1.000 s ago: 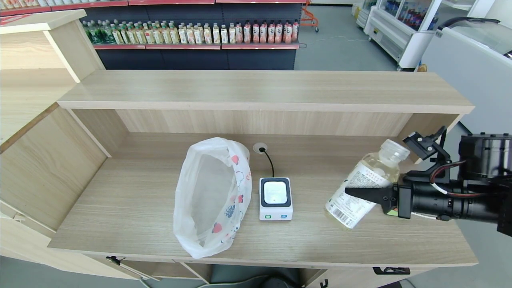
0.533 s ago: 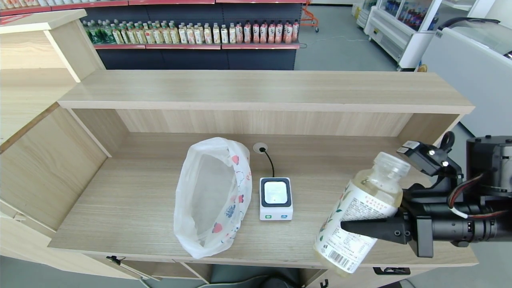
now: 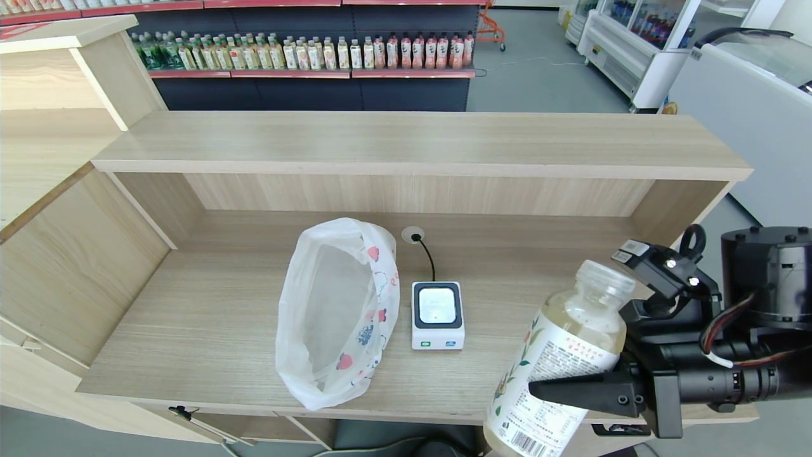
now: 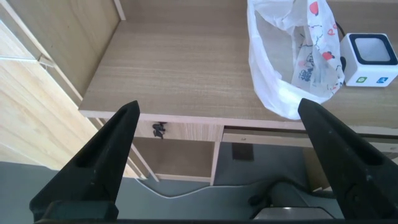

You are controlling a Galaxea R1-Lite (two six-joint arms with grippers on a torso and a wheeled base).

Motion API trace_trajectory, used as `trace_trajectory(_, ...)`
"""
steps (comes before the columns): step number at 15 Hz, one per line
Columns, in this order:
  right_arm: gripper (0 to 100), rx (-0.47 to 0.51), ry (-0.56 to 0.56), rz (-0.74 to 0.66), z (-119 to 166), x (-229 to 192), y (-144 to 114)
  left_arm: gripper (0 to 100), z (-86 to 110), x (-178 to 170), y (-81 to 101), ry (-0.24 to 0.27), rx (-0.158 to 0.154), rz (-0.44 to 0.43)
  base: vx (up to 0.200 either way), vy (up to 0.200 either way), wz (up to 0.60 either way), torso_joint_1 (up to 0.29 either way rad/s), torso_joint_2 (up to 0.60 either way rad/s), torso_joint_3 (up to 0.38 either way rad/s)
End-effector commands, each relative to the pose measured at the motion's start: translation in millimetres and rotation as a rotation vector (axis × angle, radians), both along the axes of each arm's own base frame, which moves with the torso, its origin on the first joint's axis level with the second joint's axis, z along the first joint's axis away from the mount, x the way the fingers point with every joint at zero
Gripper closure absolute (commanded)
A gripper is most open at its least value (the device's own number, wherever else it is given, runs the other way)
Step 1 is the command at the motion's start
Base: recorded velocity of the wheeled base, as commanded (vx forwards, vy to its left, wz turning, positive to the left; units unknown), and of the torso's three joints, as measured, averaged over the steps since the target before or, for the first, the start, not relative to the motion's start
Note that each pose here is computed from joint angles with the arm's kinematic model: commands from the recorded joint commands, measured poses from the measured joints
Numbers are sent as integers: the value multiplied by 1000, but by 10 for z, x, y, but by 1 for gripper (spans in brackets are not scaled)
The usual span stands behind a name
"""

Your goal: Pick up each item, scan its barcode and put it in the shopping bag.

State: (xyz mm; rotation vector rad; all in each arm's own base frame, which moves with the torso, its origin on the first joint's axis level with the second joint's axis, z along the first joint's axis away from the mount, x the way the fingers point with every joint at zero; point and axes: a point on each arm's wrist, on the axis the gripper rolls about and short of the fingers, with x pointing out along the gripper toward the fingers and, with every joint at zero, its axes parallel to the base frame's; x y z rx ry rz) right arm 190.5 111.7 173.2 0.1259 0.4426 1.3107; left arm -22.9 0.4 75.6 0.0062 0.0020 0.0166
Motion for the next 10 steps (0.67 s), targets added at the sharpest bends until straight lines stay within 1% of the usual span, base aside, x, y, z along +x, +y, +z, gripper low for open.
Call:
trace_trajectory(1,100,-5,14,19,-30,-15,37,0,0,0,0,0,0,0,0,0,0,0,0,0)
trace_trajectory(5,100,-4,17,28,-20,41,89,0,0,0,0,0,0,0,0,0,0,0,0,0)
trace_trajectory(10,100,-2,50,54,-24,-27,151,0,0,0,0,0,0,0,0,0,0,0,0,0)
